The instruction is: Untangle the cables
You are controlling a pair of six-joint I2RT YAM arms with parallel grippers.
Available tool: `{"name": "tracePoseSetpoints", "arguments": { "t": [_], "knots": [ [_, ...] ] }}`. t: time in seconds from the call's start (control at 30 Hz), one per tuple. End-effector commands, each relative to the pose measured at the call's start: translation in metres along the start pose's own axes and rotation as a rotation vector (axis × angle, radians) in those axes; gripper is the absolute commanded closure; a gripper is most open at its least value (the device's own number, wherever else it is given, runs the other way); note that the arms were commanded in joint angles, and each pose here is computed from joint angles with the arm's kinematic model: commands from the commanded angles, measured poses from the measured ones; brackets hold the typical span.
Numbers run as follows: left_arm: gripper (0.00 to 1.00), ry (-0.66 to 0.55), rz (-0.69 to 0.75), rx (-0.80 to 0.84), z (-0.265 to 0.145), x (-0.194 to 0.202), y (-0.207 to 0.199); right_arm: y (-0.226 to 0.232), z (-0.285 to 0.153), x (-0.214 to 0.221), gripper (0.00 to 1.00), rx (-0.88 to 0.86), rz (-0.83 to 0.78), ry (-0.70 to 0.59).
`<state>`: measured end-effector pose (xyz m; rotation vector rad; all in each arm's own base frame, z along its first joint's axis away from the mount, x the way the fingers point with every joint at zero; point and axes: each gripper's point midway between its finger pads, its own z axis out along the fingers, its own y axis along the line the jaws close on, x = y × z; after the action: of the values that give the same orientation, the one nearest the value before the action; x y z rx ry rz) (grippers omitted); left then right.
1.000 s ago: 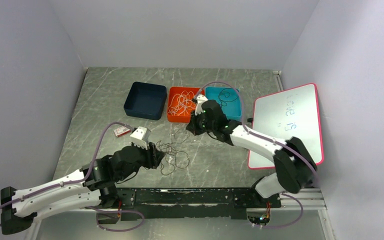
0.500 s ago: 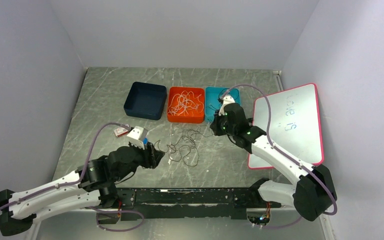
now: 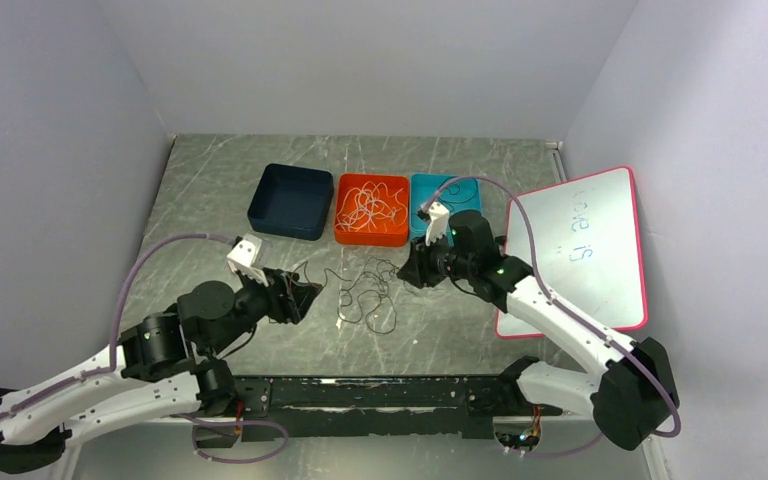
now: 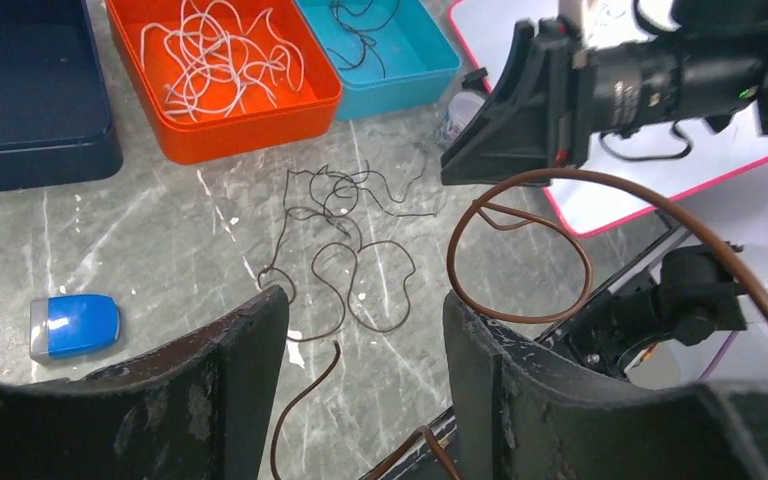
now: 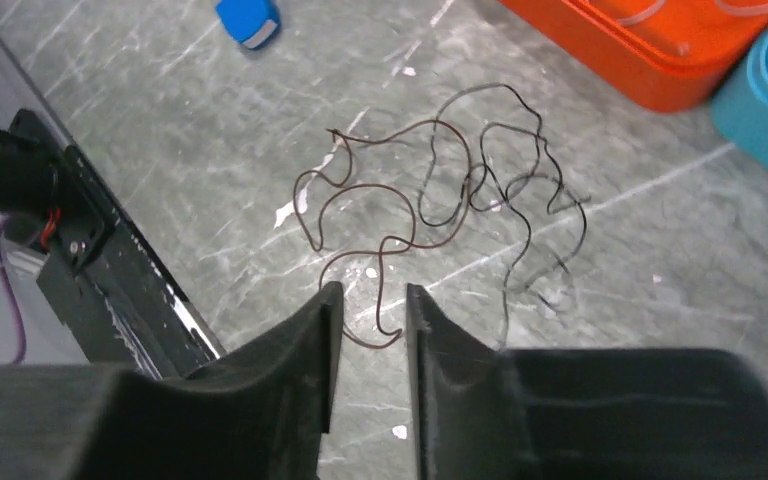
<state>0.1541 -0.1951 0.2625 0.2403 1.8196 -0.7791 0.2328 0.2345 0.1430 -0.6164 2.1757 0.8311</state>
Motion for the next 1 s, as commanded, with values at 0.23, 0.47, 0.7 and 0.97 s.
{"name": "tracePoseSetpoints", "arguments": {
  "t": [0.23, 0.47, 0.7, 0.97],
  "knots": [
    [0.38, 0.045, 0.065, 0.090, 0.012, 0.010, -0.021, 0.032, -0.073, -0.092, 0.41, 0.029, -0.194, -0.345],
    [0.38, 0.078, 0.097, 0.128, 0.020, 0.018, -0.031, 0.117, -0.102, -0.115, 0.40, -0.387, -0.378, -0.469],
    [0.39, 0.111, 0.118, 0.161, 0.029, 0.027, -0.040, 0.172, -0.123, -0.115, 0.40, -0.550, -0.615, -0.617],
    [0.40, 0.154, 0.134, 0.168, 0.038, 0.037, -0.045, 0.197, -0.106, -0.093, 0.45, -0.643, -0.745, -0.566]
  ]
}}
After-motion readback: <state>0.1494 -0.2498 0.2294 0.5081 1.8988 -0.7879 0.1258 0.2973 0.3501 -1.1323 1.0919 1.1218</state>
